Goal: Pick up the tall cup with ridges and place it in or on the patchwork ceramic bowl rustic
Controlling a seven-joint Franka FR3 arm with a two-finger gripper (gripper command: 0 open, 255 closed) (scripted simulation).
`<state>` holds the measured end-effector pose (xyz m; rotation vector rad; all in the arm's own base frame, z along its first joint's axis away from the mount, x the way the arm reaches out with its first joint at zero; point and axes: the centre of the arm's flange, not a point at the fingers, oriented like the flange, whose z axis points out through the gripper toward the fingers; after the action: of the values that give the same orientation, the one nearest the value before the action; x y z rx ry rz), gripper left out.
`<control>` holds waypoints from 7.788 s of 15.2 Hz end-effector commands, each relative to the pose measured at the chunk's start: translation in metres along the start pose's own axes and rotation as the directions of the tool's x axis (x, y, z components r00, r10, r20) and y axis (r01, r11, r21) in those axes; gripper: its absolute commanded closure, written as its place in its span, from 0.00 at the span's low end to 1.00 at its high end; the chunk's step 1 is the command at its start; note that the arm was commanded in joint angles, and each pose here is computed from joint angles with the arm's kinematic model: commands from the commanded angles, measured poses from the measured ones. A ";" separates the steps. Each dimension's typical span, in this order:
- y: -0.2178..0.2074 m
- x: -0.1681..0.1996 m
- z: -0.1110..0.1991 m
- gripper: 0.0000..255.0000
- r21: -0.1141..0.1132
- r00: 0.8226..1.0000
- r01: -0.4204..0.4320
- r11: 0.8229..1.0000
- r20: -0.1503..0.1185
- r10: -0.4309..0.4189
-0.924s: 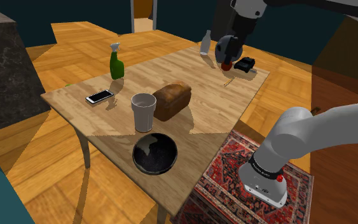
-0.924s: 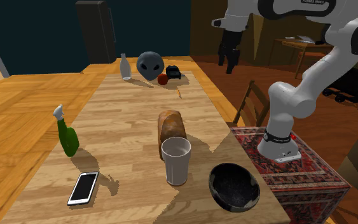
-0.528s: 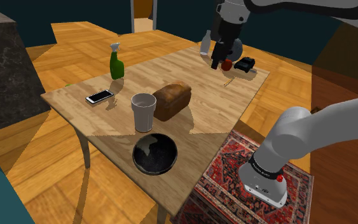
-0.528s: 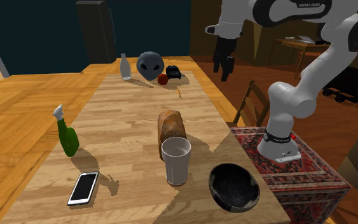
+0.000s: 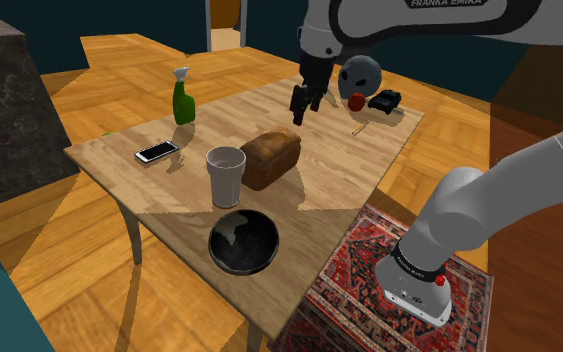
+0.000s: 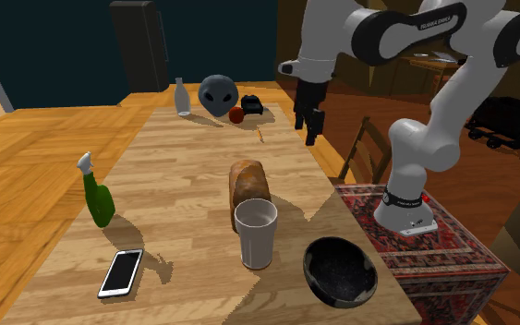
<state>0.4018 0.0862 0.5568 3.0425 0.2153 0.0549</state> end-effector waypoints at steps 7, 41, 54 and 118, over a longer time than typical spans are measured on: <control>-0.073 0.064 0.047 0.00 0.008 1.000 0.012 1.000 0.014 -0.013; -0.188 0.163 0.159 1.00 0.020 0.999 0.033 0.999 0.036 -0.034; -0.184 0.165 0.112 1.00 0.020 0.999 0.033 0.999 0.036 -0.034; -0.311 -0.012 0.026 1.00 0.020 0.999 0.033 0.999 0.036 -0.034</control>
<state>0.3472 0.3891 0.5075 3.0551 0.2654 -0.0063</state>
